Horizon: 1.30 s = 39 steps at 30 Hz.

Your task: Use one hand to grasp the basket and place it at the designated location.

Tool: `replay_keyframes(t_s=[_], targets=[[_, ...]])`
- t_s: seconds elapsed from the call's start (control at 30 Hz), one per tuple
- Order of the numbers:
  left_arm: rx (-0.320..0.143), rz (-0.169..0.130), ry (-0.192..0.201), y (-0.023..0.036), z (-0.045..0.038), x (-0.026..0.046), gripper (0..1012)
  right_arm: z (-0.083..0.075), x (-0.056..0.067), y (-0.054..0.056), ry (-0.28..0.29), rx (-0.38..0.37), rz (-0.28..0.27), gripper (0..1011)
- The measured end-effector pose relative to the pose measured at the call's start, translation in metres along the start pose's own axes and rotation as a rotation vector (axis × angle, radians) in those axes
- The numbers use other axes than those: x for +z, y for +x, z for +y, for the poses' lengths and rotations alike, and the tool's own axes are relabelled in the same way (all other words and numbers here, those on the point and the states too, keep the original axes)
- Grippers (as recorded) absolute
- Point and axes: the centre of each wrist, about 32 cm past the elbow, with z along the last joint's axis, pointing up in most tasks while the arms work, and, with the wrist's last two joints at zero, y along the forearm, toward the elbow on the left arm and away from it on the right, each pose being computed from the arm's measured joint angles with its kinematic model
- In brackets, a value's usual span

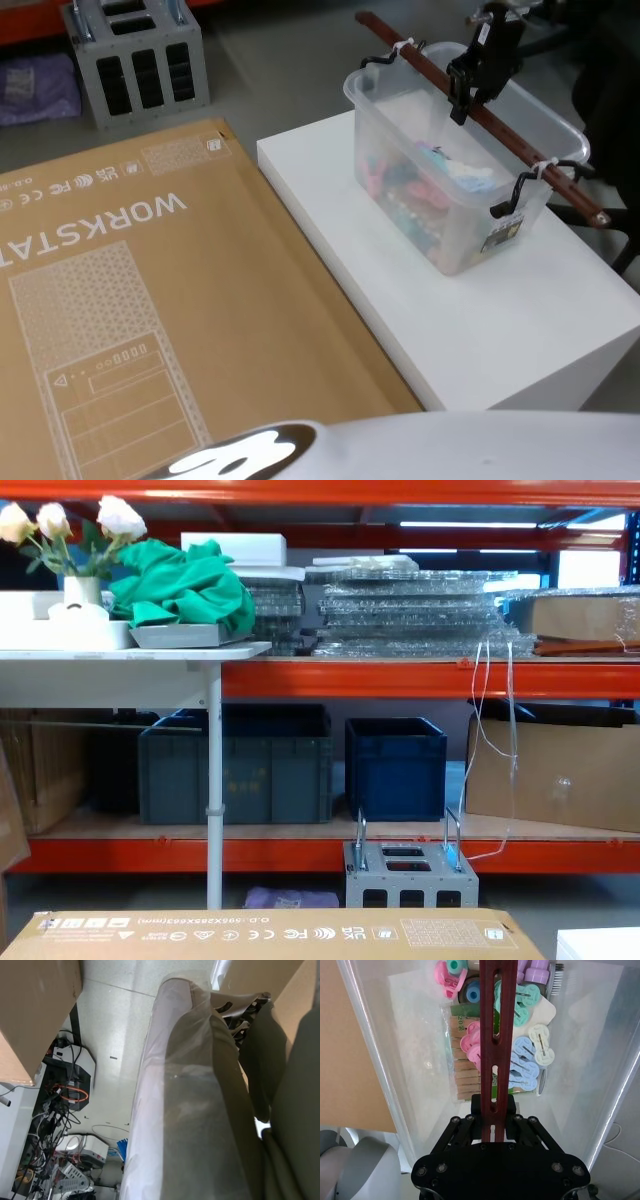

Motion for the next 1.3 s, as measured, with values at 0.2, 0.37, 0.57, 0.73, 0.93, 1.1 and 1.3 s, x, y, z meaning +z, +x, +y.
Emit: replay_keyframes(t_s=[0.2,0.37,0.57,0.73,0.93,1.1,1.3], targets=[[0.0,0.0,0.0,0.0,0.0,0.0,0,0.003,0.0,0.0,0.001,0.01,-0.001,238],[0.0,0.0,0.0,0.0,0.0,0.0,0,0.004,-0.001,0.0,0.001,0.016,0.001,237],[0.0,0.0,0.0,0.0,0.0,0.0002,0,0.007,-0.001,0.0,-0.002,0.024,0.0,360],[0.0,0.0,0.0,0.0,0.0,-0.0001,0,0.007,-0.001,0.002,0.0,0.021,-0.002,507],[0.0,0.0,0.0,0.0,0.0,0.0001,0,0.005,0.0,0.003,0.0,0.016,-0.005,695],[0.0,0.0,0.0,0.0,0.0,-0.0001,0,0.003,0.0,0.003,0.002,0.008,-0.006,864],[0.0,0.0,0.0,0.0,0.0,0.0,0,-0.003,0.0,0.002,0.009,-0.01,-0.01,1001]])
